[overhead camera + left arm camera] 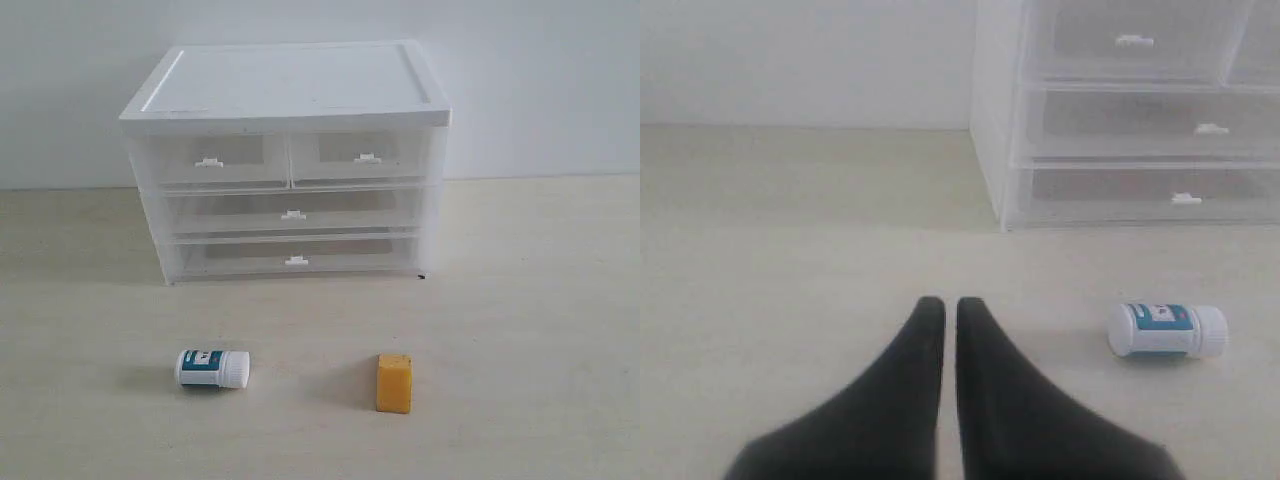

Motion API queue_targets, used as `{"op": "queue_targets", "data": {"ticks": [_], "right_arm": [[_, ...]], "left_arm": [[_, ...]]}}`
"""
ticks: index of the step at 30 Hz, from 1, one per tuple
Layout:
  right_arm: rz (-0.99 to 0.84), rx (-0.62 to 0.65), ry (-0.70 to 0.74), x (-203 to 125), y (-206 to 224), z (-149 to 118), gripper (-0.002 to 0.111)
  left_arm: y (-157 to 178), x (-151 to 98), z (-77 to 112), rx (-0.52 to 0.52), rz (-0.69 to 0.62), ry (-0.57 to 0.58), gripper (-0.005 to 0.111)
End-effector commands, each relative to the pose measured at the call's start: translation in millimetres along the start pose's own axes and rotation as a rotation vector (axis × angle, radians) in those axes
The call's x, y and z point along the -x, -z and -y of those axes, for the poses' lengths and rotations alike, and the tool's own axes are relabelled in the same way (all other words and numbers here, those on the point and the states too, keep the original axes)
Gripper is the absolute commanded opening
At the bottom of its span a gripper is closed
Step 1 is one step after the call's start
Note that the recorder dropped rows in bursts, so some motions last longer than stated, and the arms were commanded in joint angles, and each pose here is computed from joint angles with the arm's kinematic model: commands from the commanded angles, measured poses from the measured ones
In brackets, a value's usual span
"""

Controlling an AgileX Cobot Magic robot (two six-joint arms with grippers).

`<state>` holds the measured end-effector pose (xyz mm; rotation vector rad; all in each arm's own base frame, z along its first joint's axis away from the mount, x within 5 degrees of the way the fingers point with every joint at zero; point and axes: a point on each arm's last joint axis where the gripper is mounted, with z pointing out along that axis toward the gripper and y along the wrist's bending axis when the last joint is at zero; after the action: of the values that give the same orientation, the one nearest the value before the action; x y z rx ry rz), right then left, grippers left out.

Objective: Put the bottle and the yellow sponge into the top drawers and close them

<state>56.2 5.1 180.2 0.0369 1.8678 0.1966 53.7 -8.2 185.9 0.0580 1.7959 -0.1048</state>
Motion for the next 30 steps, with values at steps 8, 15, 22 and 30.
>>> {"op": "queue_targets", "data": {"ticks": [8, 15, 22, 30], "right_arm": [[0.004, -0.001, 0.006, 1, 0, 0, 0.000], [0.004, -0.001, 0.006, 1, 0, 0, 0.000], [0.004, -0.001, 0.006, 1, 0, 0, 0.000], [0.005, -0.001, 0.006, 1, 0, 0, 0.000]], "left_arm": [[1, 3, 13.3, -0.155, -0.012, 0.739, 0.004], [2, 4, 17.9, -0.207, -0.035, 0.857, 0.004], [1, 6, 15.6, -0.195, 0.005, 0.831, 0.004], [1, 10, 12.7, -0.178, 0.051, 0.830, 0.004]]}}
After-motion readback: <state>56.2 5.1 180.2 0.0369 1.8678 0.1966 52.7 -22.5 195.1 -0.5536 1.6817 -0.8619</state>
